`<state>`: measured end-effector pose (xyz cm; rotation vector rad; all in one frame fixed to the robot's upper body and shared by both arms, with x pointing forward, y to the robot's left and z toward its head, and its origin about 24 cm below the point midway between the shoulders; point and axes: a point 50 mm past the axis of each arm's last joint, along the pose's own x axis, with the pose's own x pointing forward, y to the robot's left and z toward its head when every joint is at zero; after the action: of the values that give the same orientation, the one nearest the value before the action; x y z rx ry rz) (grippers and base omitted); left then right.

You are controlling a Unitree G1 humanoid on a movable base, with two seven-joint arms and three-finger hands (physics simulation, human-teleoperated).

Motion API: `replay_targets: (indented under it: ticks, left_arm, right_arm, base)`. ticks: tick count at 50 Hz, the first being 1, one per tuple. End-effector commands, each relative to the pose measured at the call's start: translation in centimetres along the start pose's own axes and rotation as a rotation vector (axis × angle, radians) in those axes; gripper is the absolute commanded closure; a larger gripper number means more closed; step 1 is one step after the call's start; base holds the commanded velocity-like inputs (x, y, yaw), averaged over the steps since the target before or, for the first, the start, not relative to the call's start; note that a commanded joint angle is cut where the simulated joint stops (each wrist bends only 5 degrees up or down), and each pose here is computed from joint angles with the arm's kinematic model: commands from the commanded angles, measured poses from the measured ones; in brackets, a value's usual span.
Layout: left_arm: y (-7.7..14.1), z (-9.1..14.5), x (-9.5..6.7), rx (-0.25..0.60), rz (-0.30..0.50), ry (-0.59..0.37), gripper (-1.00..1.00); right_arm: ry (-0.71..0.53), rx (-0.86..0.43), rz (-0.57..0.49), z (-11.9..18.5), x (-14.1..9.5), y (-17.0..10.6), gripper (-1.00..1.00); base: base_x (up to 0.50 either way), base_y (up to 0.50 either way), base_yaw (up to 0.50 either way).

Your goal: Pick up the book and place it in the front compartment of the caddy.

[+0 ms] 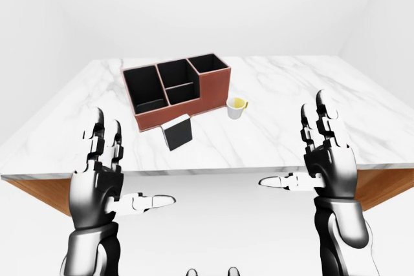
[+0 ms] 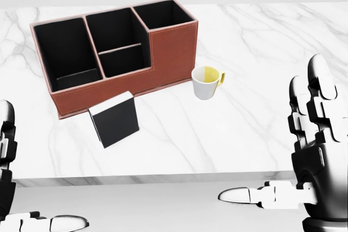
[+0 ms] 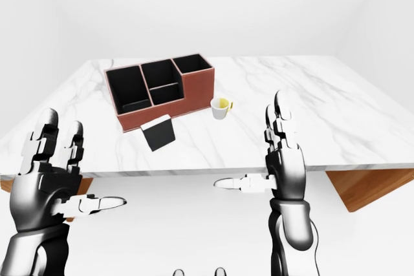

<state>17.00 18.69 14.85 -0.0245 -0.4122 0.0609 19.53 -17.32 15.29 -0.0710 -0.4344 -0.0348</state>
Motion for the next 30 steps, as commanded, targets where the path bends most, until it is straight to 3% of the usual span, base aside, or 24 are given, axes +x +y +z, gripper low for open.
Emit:
replay_targets:
  ticks: [1,30]
  left_arm:
    - [-0.1,0.0,-0.2,-0.002,-0.006,0.003,-1.0]
    - [0.3,0.8,-0.3,0.0,0.007,-0.027,-1.0]
  right_arm:
    - [0.011,0.002,0.005,-0.2,-0.1,0.0,-0.99]
    - [-0.007,-0.013,0.001,0.1,0.1,-0.1,-0.99]
  base:
    - [0.49,0.0,0.0]
    - [0.49,0.0,0.0]
